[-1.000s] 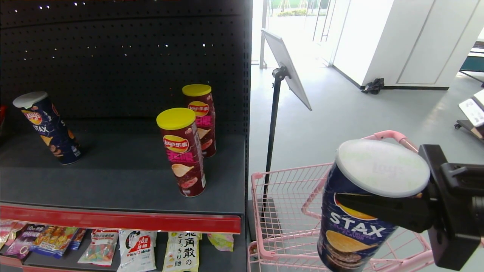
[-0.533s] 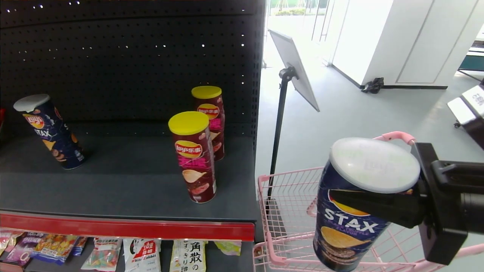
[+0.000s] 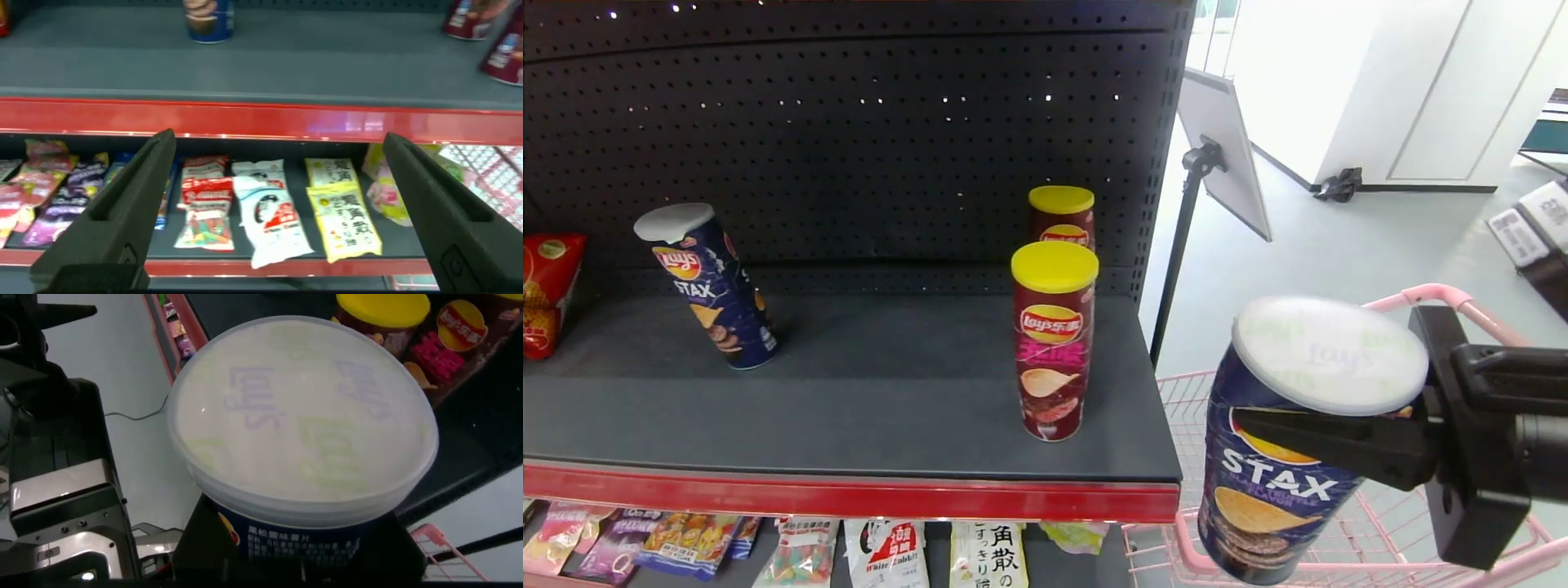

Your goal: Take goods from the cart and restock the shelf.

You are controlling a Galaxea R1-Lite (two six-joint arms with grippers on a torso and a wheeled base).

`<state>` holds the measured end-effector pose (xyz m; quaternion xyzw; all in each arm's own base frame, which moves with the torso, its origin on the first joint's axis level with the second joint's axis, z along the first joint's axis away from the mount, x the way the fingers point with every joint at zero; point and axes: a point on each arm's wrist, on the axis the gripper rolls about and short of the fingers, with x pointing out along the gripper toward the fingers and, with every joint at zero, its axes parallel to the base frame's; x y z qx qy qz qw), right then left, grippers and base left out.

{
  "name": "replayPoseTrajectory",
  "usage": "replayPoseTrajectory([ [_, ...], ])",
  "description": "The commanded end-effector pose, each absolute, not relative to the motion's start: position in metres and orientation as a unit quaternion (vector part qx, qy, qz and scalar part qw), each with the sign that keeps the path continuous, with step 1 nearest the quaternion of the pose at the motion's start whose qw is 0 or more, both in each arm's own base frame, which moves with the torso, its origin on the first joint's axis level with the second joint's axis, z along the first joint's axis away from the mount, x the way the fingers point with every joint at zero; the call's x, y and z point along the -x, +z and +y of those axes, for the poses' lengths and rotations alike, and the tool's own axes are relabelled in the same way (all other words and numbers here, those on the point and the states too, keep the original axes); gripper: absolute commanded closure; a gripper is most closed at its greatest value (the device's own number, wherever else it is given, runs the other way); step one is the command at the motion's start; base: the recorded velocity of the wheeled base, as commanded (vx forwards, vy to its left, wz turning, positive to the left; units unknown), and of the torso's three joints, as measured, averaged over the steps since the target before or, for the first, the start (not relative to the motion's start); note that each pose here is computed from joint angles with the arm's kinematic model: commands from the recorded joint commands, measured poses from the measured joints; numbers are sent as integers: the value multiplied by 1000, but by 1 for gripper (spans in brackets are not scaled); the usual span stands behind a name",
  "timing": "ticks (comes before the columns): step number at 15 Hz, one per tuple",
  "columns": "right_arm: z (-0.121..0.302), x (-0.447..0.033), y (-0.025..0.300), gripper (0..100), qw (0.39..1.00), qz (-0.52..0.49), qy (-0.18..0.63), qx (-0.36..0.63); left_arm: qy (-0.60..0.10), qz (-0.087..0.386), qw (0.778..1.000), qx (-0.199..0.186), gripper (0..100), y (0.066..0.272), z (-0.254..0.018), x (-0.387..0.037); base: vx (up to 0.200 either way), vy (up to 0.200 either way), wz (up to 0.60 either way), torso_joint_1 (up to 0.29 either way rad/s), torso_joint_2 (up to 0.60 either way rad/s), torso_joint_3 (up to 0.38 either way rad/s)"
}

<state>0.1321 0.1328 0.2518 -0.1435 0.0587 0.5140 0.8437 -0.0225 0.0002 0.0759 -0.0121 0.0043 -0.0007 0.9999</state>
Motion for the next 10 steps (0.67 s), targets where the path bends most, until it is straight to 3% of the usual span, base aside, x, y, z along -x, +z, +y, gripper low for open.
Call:
replayPoseTrajectory([
  [1, 133, -132, 254, 100, 844, 55, 515, 143, -1, 5, 1000, 12, 0, 76, 0, 22, 0, 200, 0, 7, 2, -2],
  [10, 137, -136, 254, 100, 843, 55, 515, 146, -1, 5, 1000, 12, 0, 76, 0, 22, 0, 200, 0, 1, 2, 3],
])
